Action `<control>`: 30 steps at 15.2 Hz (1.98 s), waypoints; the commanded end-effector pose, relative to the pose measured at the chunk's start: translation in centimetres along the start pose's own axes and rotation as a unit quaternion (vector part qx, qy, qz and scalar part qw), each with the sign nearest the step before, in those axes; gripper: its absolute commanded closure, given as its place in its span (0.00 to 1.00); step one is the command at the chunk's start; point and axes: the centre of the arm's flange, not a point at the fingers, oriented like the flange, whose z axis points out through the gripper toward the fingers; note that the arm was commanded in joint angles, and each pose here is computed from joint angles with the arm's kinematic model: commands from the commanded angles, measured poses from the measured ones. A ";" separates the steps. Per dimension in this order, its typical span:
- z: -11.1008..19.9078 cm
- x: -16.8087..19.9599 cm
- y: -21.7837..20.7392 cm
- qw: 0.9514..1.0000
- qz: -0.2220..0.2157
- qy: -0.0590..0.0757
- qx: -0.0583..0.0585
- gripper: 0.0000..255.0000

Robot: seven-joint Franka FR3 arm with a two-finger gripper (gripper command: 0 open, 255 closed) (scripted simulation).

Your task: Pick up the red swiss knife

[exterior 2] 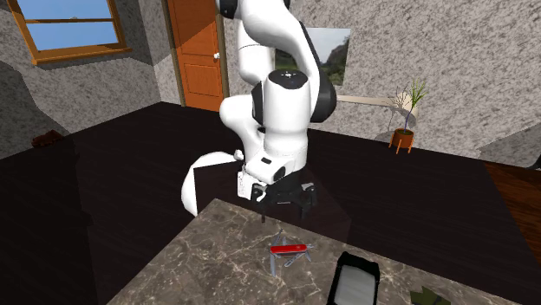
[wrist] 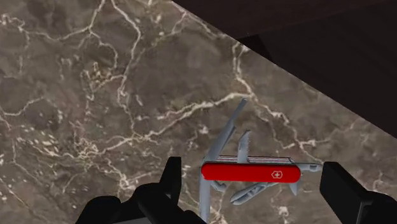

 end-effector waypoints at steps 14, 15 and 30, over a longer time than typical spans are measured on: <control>7.0 0.6 0.7 1.000 0.025 0.009 -0.001 1.00; 7.0 0.6 0.7 1.000 0.025 0.009 -0.001 1.00; 2.3 0.5 0.7 1.000 0.025 0.009 -0.001 1.00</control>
